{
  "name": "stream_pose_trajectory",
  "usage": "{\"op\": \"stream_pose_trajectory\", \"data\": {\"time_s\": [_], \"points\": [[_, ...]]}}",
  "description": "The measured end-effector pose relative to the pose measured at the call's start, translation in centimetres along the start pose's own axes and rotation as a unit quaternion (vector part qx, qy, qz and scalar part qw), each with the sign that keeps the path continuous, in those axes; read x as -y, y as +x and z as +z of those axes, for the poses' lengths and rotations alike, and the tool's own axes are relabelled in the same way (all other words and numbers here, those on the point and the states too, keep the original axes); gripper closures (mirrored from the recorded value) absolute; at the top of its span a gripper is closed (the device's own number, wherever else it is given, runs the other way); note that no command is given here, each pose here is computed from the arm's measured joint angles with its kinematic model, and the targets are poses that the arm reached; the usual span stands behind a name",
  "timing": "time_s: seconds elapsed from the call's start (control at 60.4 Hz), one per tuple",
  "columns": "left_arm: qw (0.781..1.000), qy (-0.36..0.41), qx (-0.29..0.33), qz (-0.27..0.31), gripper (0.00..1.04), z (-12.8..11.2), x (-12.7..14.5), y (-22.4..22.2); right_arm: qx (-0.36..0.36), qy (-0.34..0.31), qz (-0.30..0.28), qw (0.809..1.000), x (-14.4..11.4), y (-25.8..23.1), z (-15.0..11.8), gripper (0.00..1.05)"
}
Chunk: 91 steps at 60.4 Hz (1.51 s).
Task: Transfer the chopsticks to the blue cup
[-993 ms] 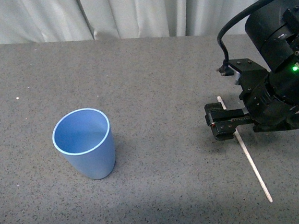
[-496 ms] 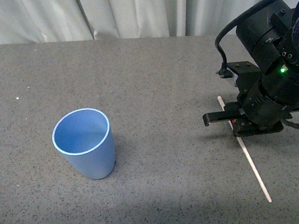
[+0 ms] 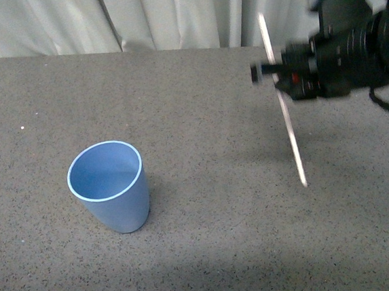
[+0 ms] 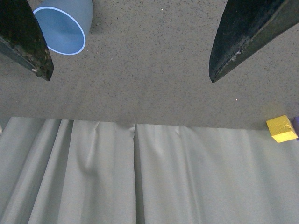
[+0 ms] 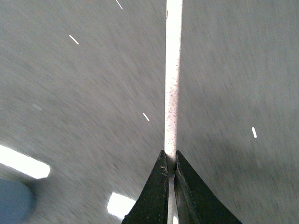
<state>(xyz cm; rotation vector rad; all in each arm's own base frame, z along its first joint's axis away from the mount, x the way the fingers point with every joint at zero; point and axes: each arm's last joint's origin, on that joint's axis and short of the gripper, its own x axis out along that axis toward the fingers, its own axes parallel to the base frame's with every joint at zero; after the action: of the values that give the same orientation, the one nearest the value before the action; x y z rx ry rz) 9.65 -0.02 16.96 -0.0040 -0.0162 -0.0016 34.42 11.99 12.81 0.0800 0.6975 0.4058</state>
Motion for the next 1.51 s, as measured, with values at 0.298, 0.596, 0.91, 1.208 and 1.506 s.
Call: {"op": "stream_pose_trajectory", "data": {"time_s": [0.298, 0.596, 0.91, 1.208, 1.506], "points": [[1.0, 0.0, 0.0, 0.0, 0.07, 0.0, 0.0, 0.0, 0.22, -0.131, 0.249, 0.934, -8.1, -2.3, 5.0, 1.04], [1.0, 0.0, 0.0, 0.0, 0.07, 0.0, 0.0, 0.0, 0.16, -0.151, 0.346, 0.912, -12.5, 1.3, 3.0, 1.04], [1.0, 0.0, 0.0, 0.0, 0.07, 0.0, 0.0, 0.0, 0.116, -0.124, 0.355, 0.919, -12.7, 4.1, 0.9, 1.04], [1.0, 0.0, 0.0, 0.0, 0.07, 0.0, 0.0, 0.0, 0.105, -0.174, 0.349, 0.915, -12.0, 1.9, -1.6, 0.26], [1.0, 0.0, 0.0, 0.0, 0.07, 0.0, 0.0, 0.0, 0.11, -0.078, 0.086, 0.987, -5.2, -2.8, -1.3, 0.09]]}}
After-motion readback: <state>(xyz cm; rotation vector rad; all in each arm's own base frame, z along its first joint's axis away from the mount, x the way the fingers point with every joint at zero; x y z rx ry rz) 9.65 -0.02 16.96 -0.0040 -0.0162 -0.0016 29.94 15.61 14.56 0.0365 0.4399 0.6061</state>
